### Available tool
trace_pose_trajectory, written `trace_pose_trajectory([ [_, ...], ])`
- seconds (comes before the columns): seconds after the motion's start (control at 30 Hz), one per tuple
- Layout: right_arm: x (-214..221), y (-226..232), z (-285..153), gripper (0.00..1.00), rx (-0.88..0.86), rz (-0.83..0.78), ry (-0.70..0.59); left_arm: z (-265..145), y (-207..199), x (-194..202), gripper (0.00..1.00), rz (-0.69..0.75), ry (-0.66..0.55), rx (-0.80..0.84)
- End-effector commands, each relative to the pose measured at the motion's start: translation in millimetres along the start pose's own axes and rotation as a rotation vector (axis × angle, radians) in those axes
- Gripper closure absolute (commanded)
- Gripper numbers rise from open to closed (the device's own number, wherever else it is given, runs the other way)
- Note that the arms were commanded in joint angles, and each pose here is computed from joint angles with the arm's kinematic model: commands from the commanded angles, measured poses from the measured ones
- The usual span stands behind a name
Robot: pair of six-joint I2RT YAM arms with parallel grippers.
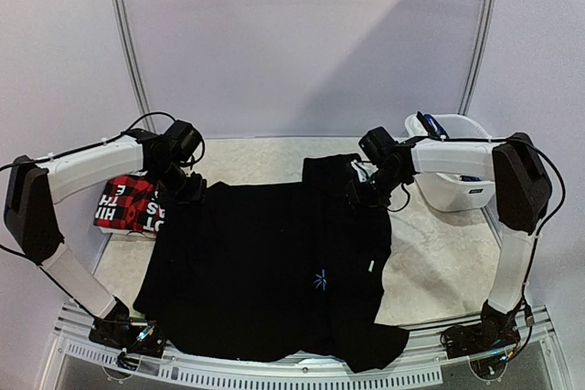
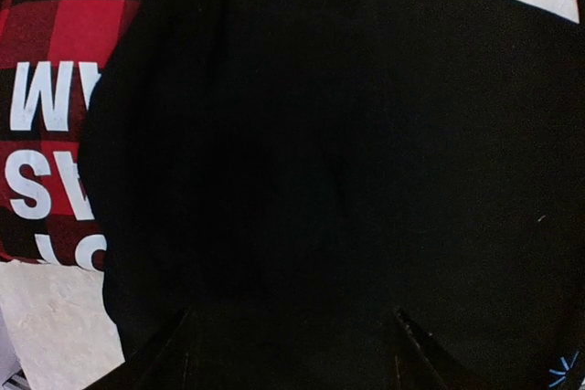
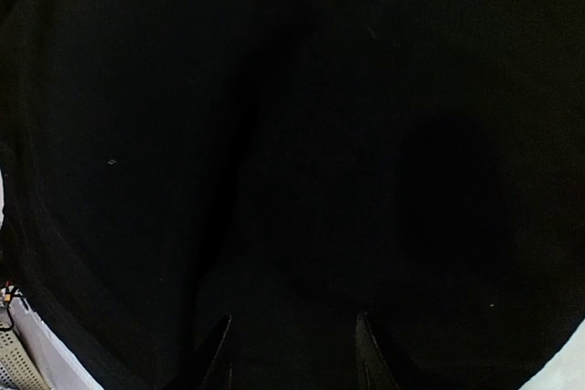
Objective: Fold and stack the mixed laundry pile
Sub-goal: Flatten out the crumpled T-shirt at the center of the board.
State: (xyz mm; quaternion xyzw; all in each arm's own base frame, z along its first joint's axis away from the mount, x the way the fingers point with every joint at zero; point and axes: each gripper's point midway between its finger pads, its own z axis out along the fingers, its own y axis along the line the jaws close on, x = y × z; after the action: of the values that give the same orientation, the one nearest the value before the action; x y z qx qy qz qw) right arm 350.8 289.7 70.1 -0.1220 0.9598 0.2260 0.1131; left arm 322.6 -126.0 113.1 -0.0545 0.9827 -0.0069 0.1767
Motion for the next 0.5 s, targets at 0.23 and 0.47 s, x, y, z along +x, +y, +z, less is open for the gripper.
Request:
trace_pose_trajectory([
  [0.23,25.5,-21.6,32.5,0.6,0.079,0.076,0.171,9.9,-15.3,15.9,0.34,0.023,0.036,0.051],
  [0.47,39.6,-40.2,43.8,0.62,0.12,0.084,0.241,24.3,-32.1,22.5,0.35,0.045,0.077,0.08],
])
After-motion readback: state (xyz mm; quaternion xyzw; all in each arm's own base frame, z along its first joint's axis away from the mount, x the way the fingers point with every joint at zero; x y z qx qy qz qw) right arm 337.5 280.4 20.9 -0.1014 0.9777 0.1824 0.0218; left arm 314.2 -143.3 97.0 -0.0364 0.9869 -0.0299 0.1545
